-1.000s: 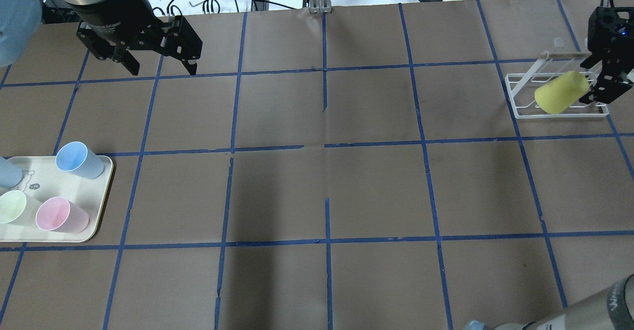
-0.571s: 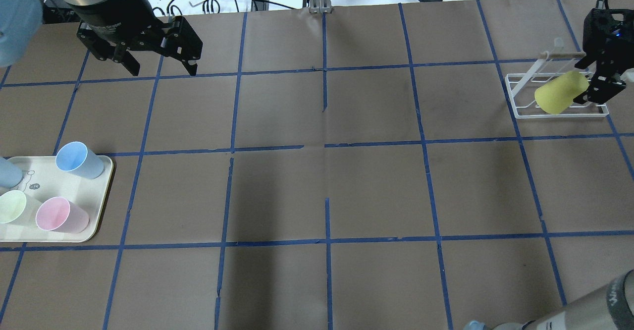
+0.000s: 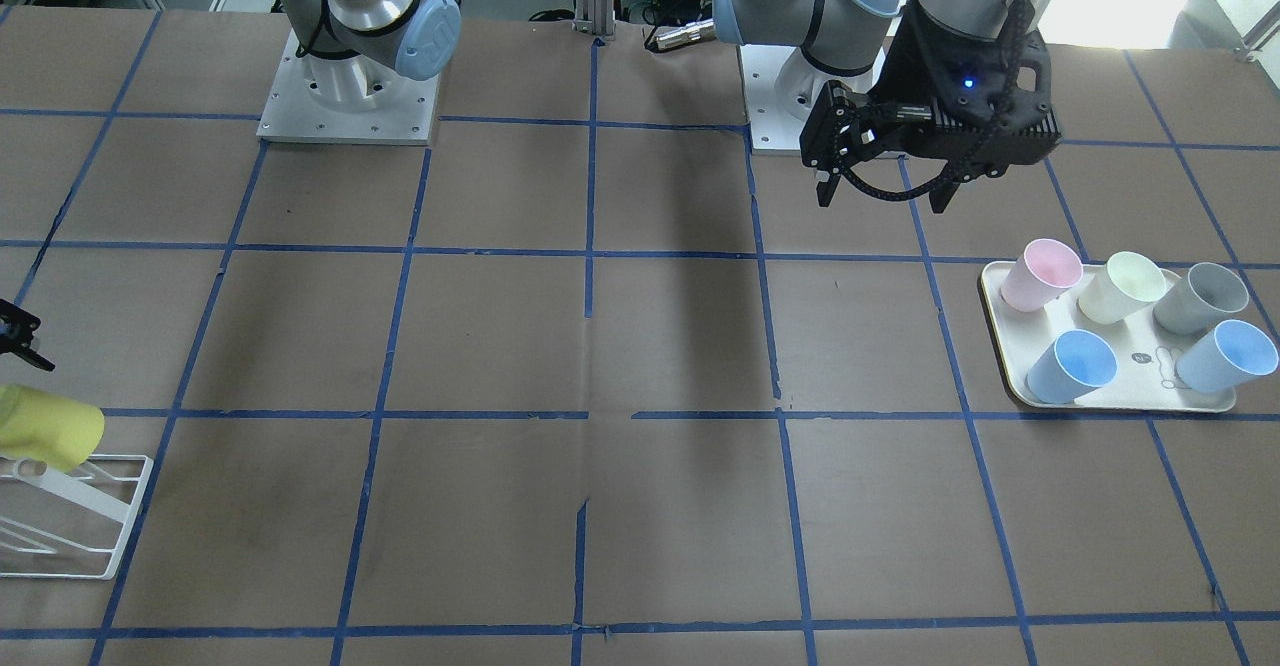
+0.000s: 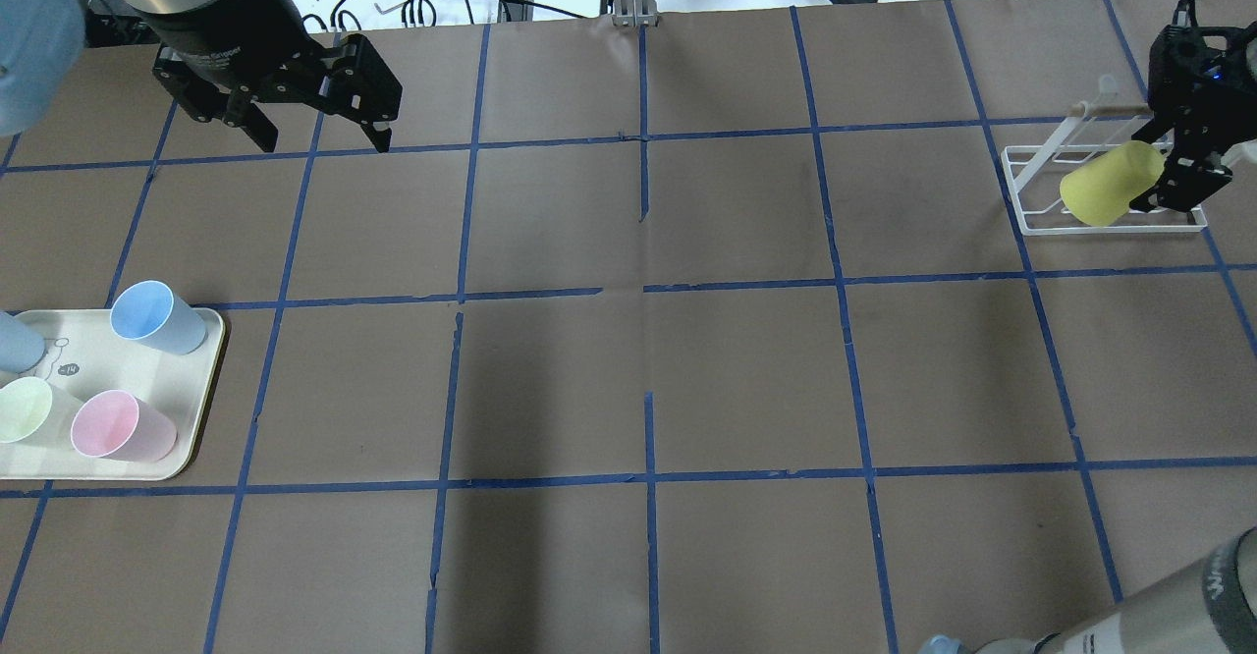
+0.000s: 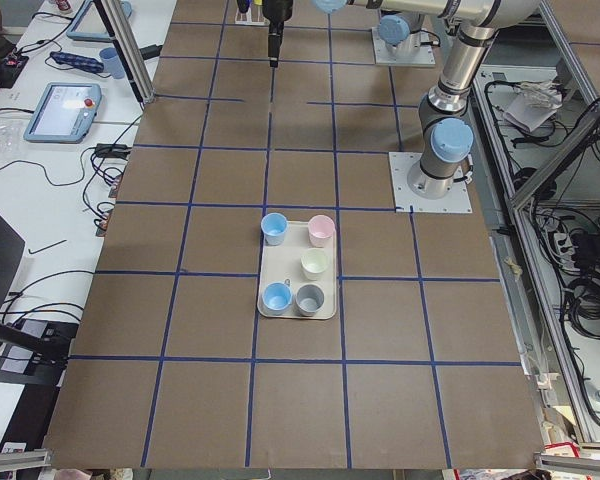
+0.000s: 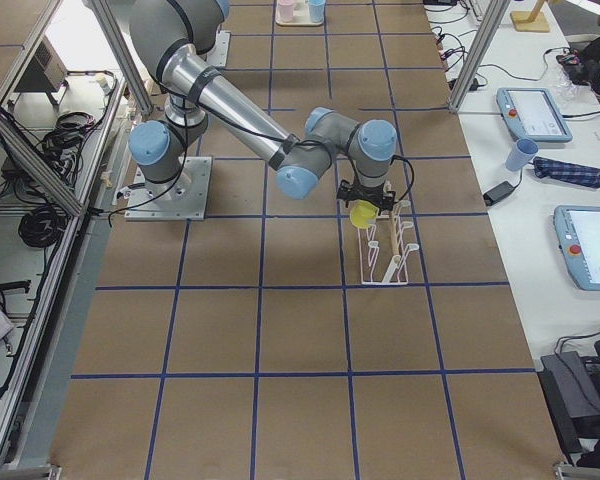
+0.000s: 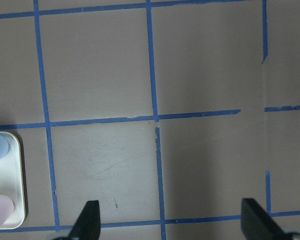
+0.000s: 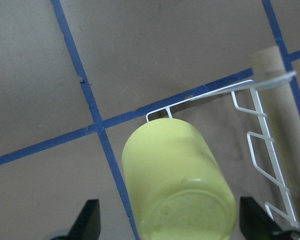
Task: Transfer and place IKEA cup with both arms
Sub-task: 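Lower the right gripper and close it on the yellow cup's base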
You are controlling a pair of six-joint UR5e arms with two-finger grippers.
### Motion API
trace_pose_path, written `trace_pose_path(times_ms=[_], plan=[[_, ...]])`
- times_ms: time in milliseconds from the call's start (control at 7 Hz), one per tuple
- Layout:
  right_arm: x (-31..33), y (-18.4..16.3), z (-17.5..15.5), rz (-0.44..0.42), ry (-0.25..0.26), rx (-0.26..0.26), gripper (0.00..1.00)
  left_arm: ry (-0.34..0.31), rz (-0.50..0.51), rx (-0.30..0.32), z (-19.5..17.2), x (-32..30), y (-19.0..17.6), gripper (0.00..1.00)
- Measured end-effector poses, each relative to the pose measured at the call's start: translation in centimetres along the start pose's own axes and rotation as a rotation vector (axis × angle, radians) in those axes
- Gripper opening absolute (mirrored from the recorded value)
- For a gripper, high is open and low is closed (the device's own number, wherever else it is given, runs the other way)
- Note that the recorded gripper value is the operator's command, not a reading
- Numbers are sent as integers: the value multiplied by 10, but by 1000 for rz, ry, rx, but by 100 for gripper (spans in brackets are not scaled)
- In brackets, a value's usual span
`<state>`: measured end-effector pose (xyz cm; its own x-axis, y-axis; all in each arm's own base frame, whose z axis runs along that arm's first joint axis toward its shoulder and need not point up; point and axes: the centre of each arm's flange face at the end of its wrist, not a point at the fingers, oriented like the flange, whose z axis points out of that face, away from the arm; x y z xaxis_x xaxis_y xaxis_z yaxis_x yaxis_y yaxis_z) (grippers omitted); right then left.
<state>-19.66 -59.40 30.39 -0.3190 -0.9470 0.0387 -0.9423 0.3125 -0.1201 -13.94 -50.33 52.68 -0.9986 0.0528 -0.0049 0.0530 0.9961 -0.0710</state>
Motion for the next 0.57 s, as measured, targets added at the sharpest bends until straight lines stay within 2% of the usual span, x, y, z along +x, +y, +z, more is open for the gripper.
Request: trace_pose_path(times_ms=[286, 429, 571], plan=[[1, -1, 3, 3, -3, 11, 86, 0, 0, -1, 0, 0, 0, 100], [1, -1, 3, 5, -2, 14, 67, 0, 1, -1, 1, 0, 1, 100], [1, -1, 3, 7, -2, 14, 60, 0, 1, -2, 1, 1, 1, 100]])
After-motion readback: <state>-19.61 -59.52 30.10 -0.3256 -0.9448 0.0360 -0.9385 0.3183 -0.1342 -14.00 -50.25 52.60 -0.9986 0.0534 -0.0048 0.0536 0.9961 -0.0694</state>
